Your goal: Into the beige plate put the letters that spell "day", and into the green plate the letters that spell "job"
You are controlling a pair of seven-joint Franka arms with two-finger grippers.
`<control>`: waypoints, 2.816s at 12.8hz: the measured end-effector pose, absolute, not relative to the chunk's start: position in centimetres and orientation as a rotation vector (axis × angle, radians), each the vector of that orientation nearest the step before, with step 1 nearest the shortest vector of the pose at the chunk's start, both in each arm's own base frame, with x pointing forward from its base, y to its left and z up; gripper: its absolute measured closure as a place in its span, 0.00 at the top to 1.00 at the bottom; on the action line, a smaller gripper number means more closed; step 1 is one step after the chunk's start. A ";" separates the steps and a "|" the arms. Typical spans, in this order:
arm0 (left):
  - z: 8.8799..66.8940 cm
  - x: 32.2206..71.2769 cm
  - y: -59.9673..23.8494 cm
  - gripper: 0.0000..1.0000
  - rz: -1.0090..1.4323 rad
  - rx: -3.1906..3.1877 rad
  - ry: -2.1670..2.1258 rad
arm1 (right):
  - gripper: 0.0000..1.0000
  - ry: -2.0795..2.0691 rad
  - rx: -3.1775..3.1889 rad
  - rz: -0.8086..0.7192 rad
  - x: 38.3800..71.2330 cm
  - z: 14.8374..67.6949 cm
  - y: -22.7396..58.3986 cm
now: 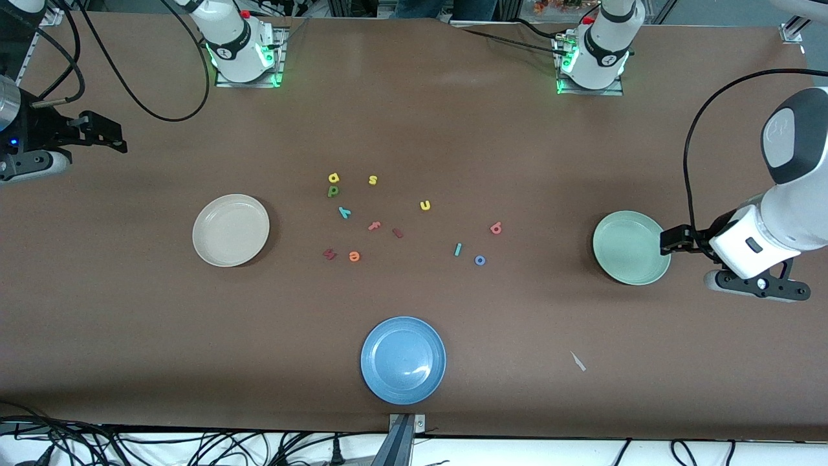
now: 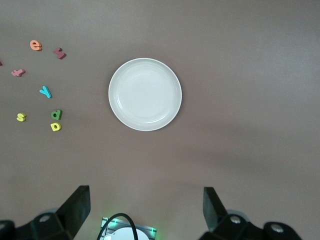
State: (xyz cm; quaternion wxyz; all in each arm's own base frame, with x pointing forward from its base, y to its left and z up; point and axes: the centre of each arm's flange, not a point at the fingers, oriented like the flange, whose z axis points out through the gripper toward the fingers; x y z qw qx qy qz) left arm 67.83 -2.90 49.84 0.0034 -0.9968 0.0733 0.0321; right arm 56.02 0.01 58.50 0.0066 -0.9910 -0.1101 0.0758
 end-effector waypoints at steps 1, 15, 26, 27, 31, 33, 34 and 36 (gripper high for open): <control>49.8 67.8 -2.9 1.00 0.101 -3.125 0.230 | 1.00 -0.343 -3.101 0.237 56.0 58.5 0.0; 49.9 67.8 -2.9 1.00 0.100 -3.125 0.230 | 1.00 -0.345 -3.092 0.276 56.5 57.2 0.3; 49.9 67.8 -2.9 1.00 0.100 -3.125 0.230 | 1.00 -0.334 -3.083 0.316 57.6 55.2 0.2; 49.9 67.8 -2.9 1.00 0.100 -3.125 0.231 | 1.00 -0.319 -3.085 0.316 57.6 55.2 0.3; 49.9 67.8 -3.2 1.00 0.100 -3.126 0.239 | 1.00 -0.277 -3.089 0.336 57.7 54.6 0.7; 49.9 67.8 -3.3 1.00 0.099 -3.126 0.241 | 1.00 -0.263 -3.089 0.347 57.8 54.2 0.8; 49.9 67.8 -3.4 1.00 0.099 -3.126 0.242 | 1.00 -0.261 -3.089 0.350 57.8 54.1 0.8; 49.9 67.8 -3.4 1.00 0.099 -3.126 0.242 | 1.00 -0.258 -3.086 0.362 57.9 53.7 0.8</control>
